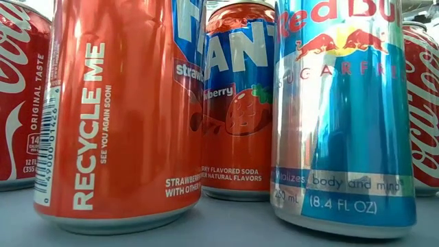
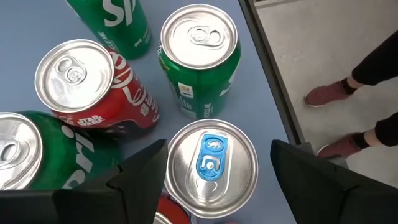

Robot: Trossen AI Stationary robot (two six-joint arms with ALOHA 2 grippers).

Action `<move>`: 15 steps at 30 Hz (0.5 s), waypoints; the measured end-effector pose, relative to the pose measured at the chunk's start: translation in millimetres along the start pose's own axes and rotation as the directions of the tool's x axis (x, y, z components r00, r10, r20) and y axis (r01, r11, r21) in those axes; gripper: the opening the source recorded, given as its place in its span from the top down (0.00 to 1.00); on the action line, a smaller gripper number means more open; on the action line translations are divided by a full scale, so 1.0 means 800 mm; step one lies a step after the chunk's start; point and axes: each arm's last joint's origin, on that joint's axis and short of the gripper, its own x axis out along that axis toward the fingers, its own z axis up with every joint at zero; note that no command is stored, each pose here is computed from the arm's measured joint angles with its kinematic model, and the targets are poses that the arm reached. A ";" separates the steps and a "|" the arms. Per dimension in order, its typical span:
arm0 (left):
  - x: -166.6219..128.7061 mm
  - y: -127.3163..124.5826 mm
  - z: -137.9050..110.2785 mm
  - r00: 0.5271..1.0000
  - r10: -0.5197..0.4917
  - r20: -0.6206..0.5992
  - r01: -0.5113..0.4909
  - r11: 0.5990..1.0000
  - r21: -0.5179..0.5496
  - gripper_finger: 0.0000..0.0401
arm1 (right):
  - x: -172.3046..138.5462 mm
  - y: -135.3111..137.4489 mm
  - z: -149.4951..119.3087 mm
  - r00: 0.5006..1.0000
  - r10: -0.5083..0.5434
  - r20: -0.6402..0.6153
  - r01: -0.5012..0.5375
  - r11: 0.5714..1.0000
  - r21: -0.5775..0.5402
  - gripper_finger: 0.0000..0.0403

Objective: Place canned beverage on shelf
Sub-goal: Put the blue soda can on the shelf aligned with the other blue soda cans

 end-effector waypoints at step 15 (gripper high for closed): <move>-0.014 -0.009 0.011 0.998 -0.028 0.054 0.022 0.994 0.110 0.30 | 0.000 0.000 0.000 1.000 0.000 0.000 0.000 1.000 0.000 0.41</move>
